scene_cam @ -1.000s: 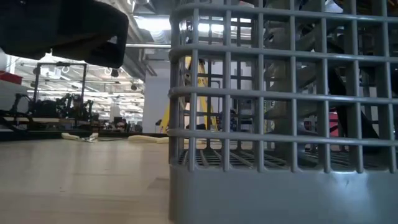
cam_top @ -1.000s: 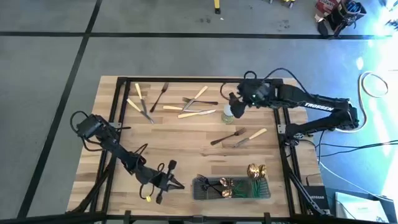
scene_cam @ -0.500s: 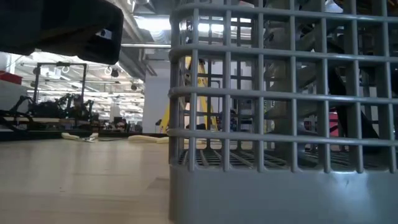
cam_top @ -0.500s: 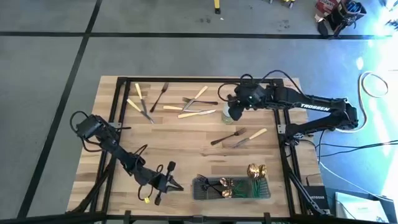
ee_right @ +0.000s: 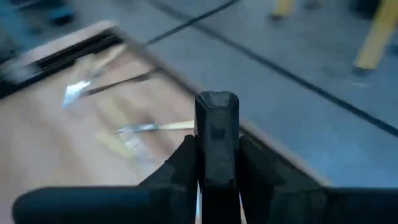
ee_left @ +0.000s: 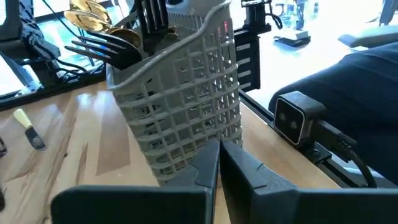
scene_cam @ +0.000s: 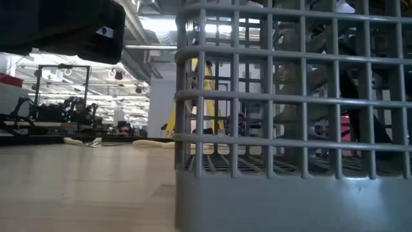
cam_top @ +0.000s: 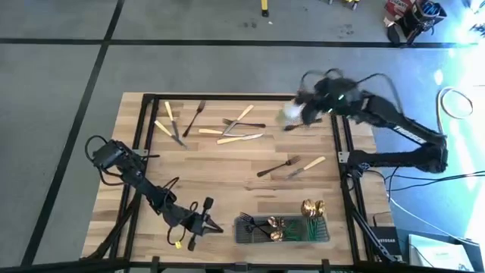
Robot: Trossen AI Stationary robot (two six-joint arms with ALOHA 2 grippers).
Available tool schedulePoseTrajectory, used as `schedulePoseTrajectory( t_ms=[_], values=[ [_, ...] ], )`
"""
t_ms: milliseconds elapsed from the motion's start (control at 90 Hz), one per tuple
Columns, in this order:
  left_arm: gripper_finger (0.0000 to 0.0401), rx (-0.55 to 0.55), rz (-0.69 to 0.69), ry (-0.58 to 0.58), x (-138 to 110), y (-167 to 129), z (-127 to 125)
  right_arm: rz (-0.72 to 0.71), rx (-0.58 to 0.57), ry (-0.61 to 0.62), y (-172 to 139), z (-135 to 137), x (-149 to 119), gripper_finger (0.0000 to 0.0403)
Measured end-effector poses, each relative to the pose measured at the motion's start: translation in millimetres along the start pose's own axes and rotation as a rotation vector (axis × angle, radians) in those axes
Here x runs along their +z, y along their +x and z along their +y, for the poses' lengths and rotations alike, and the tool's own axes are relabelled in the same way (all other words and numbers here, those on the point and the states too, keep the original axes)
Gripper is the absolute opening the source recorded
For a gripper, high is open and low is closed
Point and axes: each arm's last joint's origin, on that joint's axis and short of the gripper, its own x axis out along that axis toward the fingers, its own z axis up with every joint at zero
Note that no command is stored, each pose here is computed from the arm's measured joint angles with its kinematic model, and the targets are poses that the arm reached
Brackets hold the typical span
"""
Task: Sort silverware
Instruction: Move the spray bottle from middle right to top right
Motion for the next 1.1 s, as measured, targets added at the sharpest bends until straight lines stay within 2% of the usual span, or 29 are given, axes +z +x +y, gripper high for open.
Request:
schedulePoseTrajectory(
  t_ms=[111, 244, 367, 644, 856, 1100],
  values=[
    [0.0, 0.004, -0.009, 0.004, 2, -1, 1, 0.017, -0.147, 0.074, -3, -29, 3, 0.0058],
    [0.0, 0.007, -0.009, 0.019, 3, -1, 1, 0.098, -0.306, 0.193, -1, -58, -6, 0.0058],
    [0.0, 0.001, -0.01, 0.024, 4, -2, -1, 0.161, -0.362, 0.274, 11, -73, -22, 0.0058],
    [0.0, -0.003, -0.014, 0.04, 4, -2, -2, 0.077, -0.385, 0.326, 22, -76, -20, 0.0058],
    [0.0, -0.002, -0.016, 0.044, 4, -3, -2, 0.047, -0.449, 0.476, 35, -79, -18, 0.0058],
    [0.0, -0.007, -0.024, 0.053, 5, -3, -3, 0.027, -0.652, 0.502, 60, -74, -19, 0.0058]
  ],
)
